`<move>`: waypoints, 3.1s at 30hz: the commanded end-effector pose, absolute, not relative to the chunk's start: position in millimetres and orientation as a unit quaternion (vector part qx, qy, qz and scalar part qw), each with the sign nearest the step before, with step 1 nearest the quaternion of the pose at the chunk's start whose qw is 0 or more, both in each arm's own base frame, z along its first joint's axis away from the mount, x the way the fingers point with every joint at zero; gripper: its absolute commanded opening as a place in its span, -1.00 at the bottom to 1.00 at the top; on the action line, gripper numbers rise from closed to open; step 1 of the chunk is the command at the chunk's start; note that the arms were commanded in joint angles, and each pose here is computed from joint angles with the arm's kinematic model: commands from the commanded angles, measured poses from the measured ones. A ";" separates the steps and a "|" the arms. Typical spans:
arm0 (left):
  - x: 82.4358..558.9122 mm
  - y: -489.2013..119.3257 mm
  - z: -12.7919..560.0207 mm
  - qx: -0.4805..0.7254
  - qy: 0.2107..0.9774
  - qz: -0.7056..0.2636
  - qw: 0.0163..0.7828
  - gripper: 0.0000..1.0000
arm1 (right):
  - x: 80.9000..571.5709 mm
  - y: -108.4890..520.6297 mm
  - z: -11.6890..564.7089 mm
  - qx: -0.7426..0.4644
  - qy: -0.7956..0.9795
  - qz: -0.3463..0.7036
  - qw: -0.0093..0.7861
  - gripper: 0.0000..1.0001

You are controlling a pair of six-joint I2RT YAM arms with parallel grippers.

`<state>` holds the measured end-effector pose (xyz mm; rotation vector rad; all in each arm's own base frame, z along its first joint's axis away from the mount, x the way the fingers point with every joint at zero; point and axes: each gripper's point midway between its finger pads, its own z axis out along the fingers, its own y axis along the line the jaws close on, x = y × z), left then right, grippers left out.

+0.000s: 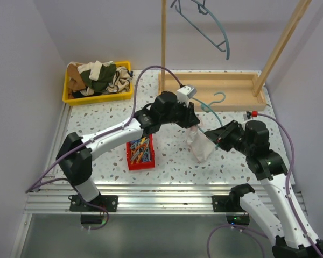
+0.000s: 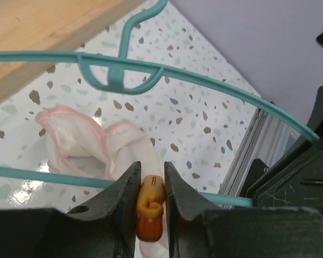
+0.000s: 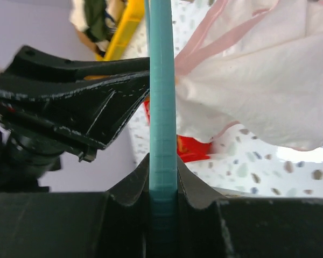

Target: Remove the underwear clipped to the hanger

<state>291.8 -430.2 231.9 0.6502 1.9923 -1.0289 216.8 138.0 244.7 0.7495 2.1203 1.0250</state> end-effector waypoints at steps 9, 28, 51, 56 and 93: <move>311.3 -410.7 300.8 0.157 0.746 -0.448 0.468 1.00 | 240.1 139.6 263.5 0.279 0.805 0.390 0.348 -1.00; 304.9 -406.0 258.3 0.029 0.745 -0.656 0.112 1.00 | 230.6 93.2 289.3 -0.039 0.834 0.186 0.518 -1.00; 270.5 -423.6 266.5 0.008 0.669 -0.743 -0.024 0.82 | 252.2 121.4 300.9 -0.087 0.807 0.239 0.533 -1.00; 273.6 -424.8 263.7 0.002 0.659 -0.751 -0.027 0.69 | 252.9 129.0 304.3 -0.092 0.801 0.258 0.532 -1.00; 287.8 -354.3 194.0 0.091 0.831 -0.527 0.153 -1.00 | 254.4 86.8 277.3 -0.020 0.845 0.152 0.512 -1.00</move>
